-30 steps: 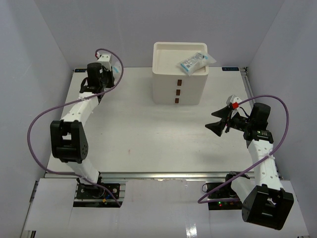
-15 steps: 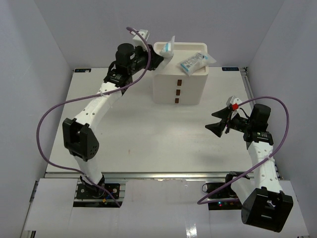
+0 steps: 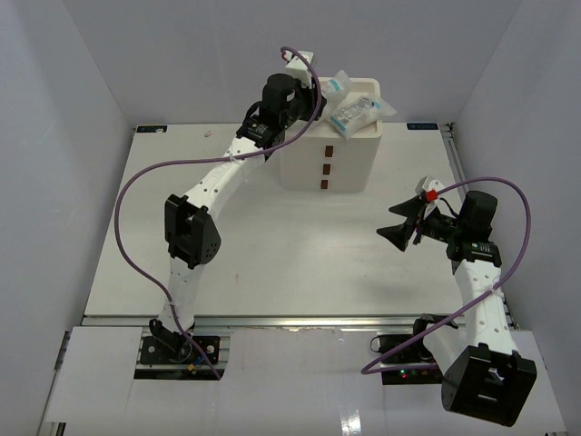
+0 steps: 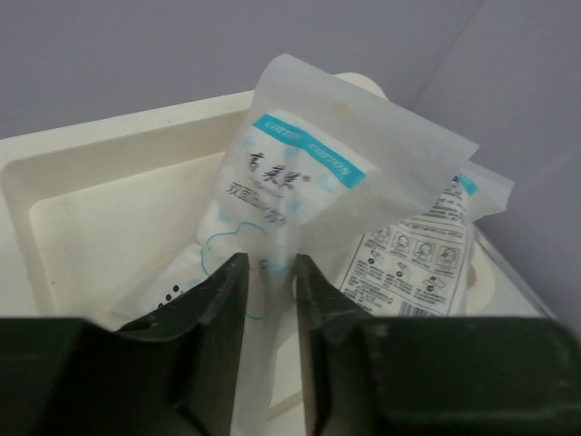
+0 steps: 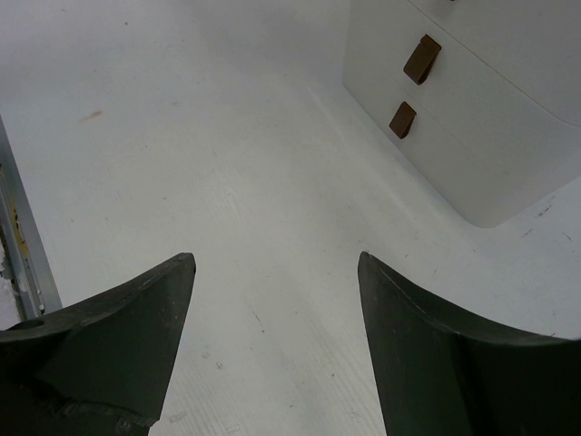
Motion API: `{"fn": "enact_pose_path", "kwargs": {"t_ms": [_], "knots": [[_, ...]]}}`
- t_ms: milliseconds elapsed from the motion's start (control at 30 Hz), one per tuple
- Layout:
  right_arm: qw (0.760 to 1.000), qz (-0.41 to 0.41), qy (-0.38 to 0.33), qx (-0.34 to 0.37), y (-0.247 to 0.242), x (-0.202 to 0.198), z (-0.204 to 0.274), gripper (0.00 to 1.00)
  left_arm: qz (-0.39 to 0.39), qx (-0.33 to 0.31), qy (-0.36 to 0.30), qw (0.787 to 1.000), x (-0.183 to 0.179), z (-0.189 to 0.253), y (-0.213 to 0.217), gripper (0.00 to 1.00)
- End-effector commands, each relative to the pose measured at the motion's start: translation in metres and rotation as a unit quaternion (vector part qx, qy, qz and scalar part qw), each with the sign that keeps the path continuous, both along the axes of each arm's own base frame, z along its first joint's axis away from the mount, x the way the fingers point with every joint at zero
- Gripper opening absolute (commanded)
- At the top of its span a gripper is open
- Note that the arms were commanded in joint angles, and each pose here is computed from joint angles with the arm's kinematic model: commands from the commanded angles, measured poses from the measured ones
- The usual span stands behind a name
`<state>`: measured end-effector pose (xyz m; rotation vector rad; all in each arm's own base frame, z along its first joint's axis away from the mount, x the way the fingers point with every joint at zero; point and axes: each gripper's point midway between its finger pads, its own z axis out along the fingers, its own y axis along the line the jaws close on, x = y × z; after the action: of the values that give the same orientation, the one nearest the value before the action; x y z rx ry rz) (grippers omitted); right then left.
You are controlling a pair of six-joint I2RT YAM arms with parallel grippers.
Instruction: Organize the makeup
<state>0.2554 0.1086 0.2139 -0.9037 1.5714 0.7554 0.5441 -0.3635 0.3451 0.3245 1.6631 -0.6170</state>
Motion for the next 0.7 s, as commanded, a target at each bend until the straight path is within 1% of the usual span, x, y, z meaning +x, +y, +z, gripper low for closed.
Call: {"fn": "enact_pose_path", "kwargs": {"t_ms": [0,67,100,167,200,267,333,400,500,567,600,633,667], "knots": [[1.000,0.003,-0.019,-0.001,0.000,-0.001,0.007,0.79,0.053,-0.008,-0.040,0.998,0.000,0.045,0.020,0.47],[1.000,0.003,-0.019,-0.001,-0.001,0.000,0.007,0.79,0.058,-0.004,-0.046,0.997,0.000,0.048,0.022,0.57],[1.000,0.003,-0.019,-0.001,-0.001,0.000,0.007,0.79,0.059,-0.004,-0.051,0.997,-0.002,0.054,0.023,0.65],[1.000,0.002,-0.019,-0.001,-0.001,0.000,0.007,0.79,0.057,-0.004,-0.060,0.997,-0.006,0.063,0.025,0.71],[1.000,0.001,-0.018,-0.001,-0.001,0.000,0.007,0.79,0.055,-0.005,-0.064,0.996,-0.008,0.068,0.025,0.73],[1.000,0.000,-0.018,-0.001,-0.001,0.000,0.006,0.79,0.050,-0.008,-0.070,0.996,-0.013,0.076,0.026,0.74],[1.000,-0.001,-0.019,-0.002,-0.002,0.000,0.006,0.79,0.040,-0.013,-0.083,0.996,-0.026,0.096,0.031,0.74],[1.000,-0.004,-0.018,-0.002,-0.002,0.000,0.006,0.79,0.022,-0.012,-0.090,0.996,-0.040,0.106,0.032,0.75],[1.000,-0.016,-0.011,0.000,-0.007,0.001,0.005,0.80,-0.018,0.003,-0.091,0.996,-0.083,0.109,0.045,0.81],[1.000,-0.028,-0.009,0.001,-0.012,0.002,0.006,0.82,-0.045,0.011,-0.097,0.994,-0.122,0.099,0.061,0.94],[0.999,-0.038,-0.005,0.003,-0.015,0.003,0.007,0.85,-0.052,0.012,-0.099,0.994,-0.140,0.091,0.072,0.97],[0.999,-0.051,0.001,0.007,-0.020,0.005,0.007,0.91,-0.055,0.010,-0.101,0.993,-0.156,0.083,0.083,0.98],[0.998,-0.060,0.008,0.011,-0.024,0.006,0.008,0.91,-0.053,0.007,-0.097,0.994,-0.173,0.071,0.099,0.98]]}}
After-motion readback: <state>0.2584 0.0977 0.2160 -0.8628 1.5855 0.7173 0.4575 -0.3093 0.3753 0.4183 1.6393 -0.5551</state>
